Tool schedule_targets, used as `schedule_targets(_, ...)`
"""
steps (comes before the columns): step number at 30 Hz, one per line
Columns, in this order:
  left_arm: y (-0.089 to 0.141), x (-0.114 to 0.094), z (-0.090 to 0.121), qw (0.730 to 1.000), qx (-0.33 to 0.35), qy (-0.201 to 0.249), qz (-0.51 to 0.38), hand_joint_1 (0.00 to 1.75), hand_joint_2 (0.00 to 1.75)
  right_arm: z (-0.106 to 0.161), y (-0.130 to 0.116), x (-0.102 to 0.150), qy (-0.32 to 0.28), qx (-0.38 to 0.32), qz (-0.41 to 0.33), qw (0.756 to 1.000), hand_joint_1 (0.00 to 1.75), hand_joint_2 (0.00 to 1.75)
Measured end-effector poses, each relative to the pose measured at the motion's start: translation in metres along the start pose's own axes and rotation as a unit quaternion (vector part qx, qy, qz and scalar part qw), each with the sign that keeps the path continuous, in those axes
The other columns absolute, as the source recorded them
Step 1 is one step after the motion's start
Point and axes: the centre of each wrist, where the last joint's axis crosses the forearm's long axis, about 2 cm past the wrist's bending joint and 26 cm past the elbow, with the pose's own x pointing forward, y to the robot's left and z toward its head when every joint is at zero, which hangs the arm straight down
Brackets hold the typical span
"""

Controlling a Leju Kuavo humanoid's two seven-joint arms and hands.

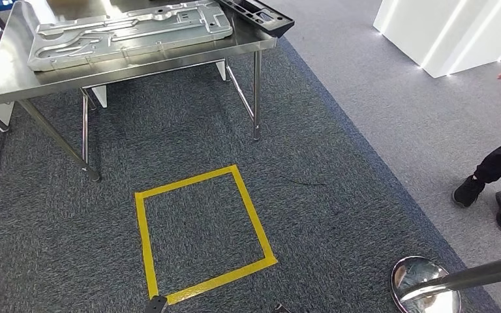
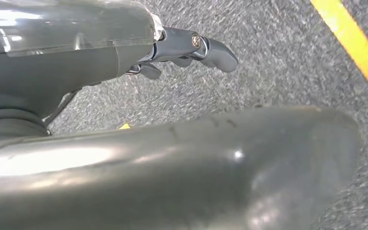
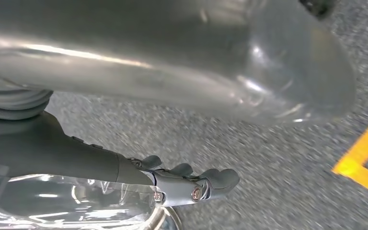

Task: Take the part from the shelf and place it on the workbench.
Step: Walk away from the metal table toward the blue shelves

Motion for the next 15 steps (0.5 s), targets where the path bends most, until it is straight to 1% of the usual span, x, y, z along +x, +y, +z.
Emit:
schedule_targets(5,0.004,-0.004,0.0,1.0,-0.003,0.004,-0.022,0.0,0.0,0.002,0.002,-0.004,0.011,-0.002,-0.014,1.0,0.0,0.0)
schedule_targets(15,0.017,-0.014,0.0,0.997,-0.017,0.007,-0.071,0.0,0.0,0.003,0.002,-0.008,-0.004,-0.009,-0.036,0.999,0.0,0.0)
